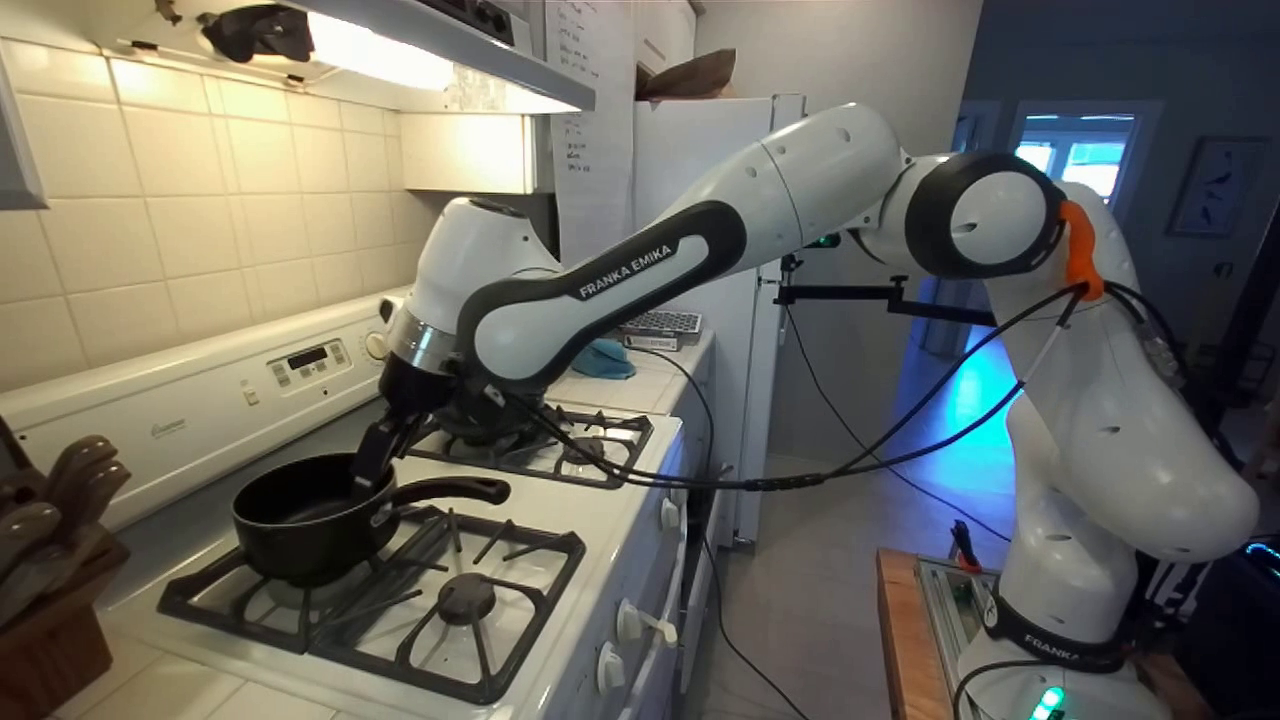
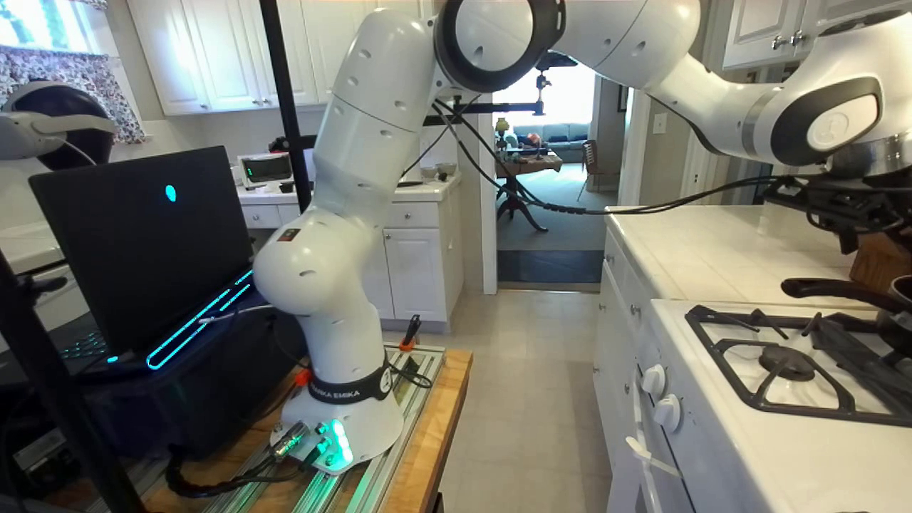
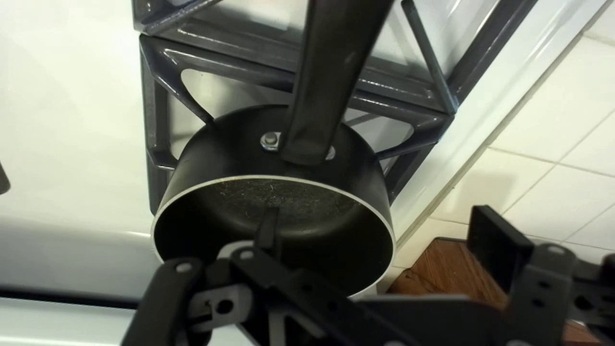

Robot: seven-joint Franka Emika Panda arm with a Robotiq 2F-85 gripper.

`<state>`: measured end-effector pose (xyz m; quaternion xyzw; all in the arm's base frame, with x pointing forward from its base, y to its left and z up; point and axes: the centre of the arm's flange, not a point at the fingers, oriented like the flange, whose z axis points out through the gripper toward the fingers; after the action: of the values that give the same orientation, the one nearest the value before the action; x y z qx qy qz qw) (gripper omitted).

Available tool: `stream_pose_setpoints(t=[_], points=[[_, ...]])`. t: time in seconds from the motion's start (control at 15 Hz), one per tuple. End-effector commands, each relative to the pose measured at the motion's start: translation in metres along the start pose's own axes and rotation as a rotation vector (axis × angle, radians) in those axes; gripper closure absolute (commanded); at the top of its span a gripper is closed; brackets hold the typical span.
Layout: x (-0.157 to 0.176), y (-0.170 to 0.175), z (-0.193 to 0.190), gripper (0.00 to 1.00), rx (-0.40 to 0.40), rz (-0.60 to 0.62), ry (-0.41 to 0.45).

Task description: Move the black pot from the bottom stove plate to the top plate on the left

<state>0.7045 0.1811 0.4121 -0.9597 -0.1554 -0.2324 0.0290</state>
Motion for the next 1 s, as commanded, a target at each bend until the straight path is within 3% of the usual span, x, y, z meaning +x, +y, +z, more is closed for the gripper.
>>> stream_pose_setpoints(t=[0.0,0.6,0.93], points=[[0.001,-0.013,-0.025,0.0,-0.042,0.048,-0.064],[-0.02,-0.023,-0.077,0.0,-0.011,0.098,-0.279],[-0.029,-0.027,-0.095,0.0,0.018,0.15,-0.294]])
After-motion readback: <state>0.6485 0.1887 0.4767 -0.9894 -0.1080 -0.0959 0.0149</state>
